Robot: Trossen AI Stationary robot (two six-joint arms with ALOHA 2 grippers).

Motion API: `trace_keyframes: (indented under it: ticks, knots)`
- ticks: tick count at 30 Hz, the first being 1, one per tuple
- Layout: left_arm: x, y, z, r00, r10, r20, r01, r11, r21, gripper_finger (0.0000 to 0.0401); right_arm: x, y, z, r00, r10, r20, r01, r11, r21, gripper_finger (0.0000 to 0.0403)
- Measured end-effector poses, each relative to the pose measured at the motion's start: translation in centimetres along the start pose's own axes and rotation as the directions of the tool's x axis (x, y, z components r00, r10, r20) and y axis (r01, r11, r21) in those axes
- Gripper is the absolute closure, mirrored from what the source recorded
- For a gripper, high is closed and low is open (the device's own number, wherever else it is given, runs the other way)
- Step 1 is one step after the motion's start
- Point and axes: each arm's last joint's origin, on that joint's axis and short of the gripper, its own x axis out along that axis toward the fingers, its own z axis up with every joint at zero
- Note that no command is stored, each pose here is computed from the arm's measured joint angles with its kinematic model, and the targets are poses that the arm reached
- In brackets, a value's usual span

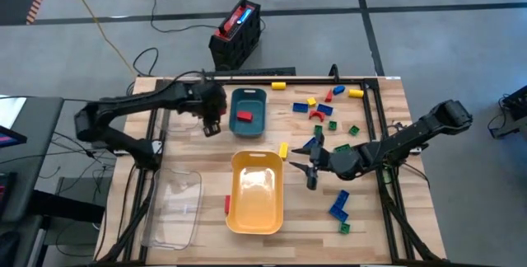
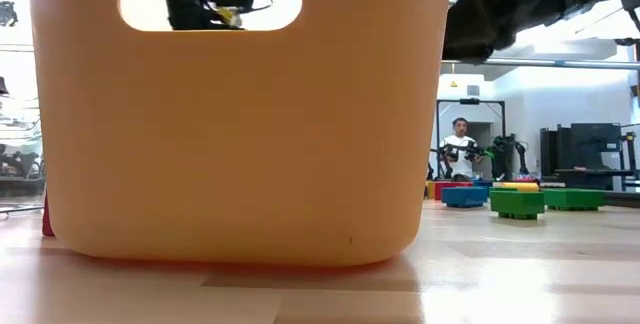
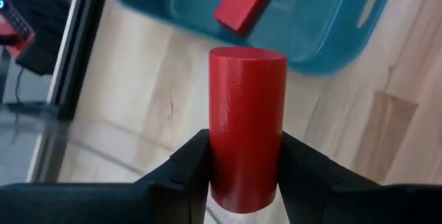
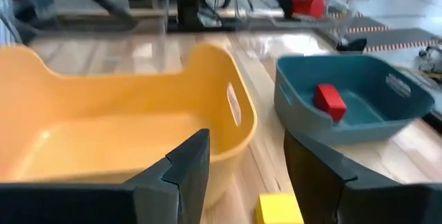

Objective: Sort blocks
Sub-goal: Put the circular red wooden block into the blue bin

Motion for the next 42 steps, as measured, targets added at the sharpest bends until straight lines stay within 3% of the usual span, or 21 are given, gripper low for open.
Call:
trace_keyframes:
  ticks: [9,14,25,35,42]
  knots:
    - [3.5,1.0,6.3,0.999,-0.032,-0.001,0.032,0.987,0.158,0.0272,0.5,-1.7,-1.2,0.994,-0.074,-0.079,0.075,0.997,0.009,0.0205]
    - [5.9,1.9,8.5,0.997,-0.075,0.003,0.072,0.964,0.256,0.0272,0.3,-2.0,-1.0,0.994,-0.074,-0.081,0.075,0.997,0.012,0.0205]
    - [13.0,3.6,8.6,0.991,-0.098,-0.096,0.126,0.924,0.361,0.0272,-1.1,-2.3,0.5,0.999,-0.034,-0.011,0.035,0.998,0.054,0.0205]
    - [13.3,3.7,8.8,0.993,-0.091,-0.077,0.113,0.922,0.371,0.0269,-1.1,-2.2,0.4,0.999,-0.032,-0.016,0.033,0.999,0.035,0.0205]
    - [13.3,3.5,9.1,0.994,-0.094,-0.048,0.105,0.927,0.36,0.0242,-1.1,-2.2,0.5,0.999,-0.031,-0.009,0.032,0.999,0.02,0.0205]
